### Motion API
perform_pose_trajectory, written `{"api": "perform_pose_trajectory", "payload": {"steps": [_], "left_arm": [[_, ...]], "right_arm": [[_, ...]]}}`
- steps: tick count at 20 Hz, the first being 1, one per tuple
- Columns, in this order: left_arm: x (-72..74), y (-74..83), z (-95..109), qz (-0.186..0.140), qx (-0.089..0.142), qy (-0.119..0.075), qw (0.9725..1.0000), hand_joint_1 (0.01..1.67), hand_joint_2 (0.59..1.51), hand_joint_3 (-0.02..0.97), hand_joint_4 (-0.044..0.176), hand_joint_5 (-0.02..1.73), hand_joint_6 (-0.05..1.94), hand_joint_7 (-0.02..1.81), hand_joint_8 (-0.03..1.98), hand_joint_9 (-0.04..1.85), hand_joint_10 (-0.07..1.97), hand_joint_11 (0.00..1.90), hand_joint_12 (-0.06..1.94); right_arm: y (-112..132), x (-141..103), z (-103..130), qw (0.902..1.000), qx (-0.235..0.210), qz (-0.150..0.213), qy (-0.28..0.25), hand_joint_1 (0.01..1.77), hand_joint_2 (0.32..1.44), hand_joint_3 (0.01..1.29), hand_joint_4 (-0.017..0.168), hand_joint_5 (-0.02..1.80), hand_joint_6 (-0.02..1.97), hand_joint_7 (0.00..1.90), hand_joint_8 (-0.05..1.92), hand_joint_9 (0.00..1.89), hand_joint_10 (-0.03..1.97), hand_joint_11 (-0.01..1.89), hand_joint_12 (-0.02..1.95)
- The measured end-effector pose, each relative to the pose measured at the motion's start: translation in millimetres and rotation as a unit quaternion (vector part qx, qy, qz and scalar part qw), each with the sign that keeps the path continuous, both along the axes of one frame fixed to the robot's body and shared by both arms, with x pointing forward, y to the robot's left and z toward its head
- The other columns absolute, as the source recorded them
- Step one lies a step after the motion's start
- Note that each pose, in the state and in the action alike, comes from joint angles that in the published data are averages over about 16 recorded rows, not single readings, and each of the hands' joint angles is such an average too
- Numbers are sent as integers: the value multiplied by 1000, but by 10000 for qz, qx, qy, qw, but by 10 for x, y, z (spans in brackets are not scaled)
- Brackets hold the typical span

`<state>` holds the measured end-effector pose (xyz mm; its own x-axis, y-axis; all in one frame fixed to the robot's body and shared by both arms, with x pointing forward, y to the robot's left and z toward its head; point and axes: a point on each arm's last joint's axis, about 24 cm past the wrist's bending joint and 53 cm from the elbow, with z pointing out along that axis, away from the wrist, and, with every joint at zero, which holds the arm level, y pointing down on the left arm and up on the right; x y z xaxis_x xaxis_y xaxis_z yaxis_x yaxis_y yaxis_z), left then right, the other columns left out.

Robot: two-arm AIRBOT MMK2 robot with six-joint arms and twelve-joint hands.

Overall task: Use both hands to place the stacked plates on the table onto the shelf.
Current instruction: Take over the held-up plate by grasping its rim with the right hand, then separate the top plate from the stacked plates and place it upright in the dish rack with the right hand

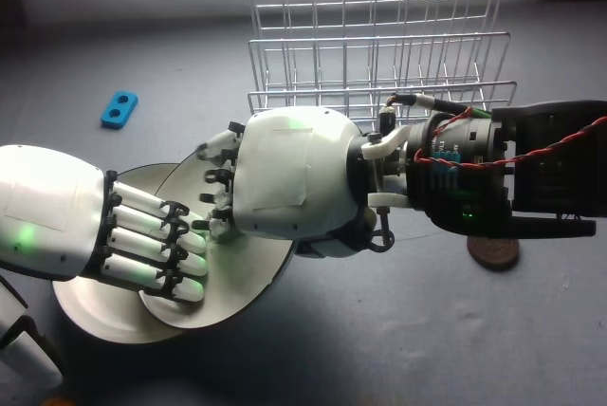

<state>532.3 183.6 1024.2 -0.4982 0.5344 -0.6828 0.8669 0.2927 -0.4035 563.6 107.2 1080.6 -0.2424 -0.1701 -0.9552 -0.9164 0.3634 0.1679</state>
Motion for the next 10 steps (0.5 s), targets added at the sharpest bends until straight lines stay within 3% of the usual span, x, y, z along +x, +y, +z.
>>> {"api": "perform_pose_trajectory", "payload": {"steps": [6, 10], "left_arm": [[20, -9, 25, 10, -23, -8, 10000, 25, 1130, 17, 6, 31, 9, 16, 2, 17, 13, 16, -10], [110, -26, 107, 110, -113, -57, 9999, 25, 1131, 17, 6, 38, 11, 18, 4, 18, 12, 16, -11]], "right_arm": [[30, -20, 39, 9999, 76, 79, -88, 1178, 1020, 13, 0, 744, 315, 858, 227, 985, 22, 708, 1022], [45, -40, 72, 9997, 140, 131, -132, 1176, 997, 14, 0, 799, 465, 931, 384, 1128, 23, 884, 995]]}}
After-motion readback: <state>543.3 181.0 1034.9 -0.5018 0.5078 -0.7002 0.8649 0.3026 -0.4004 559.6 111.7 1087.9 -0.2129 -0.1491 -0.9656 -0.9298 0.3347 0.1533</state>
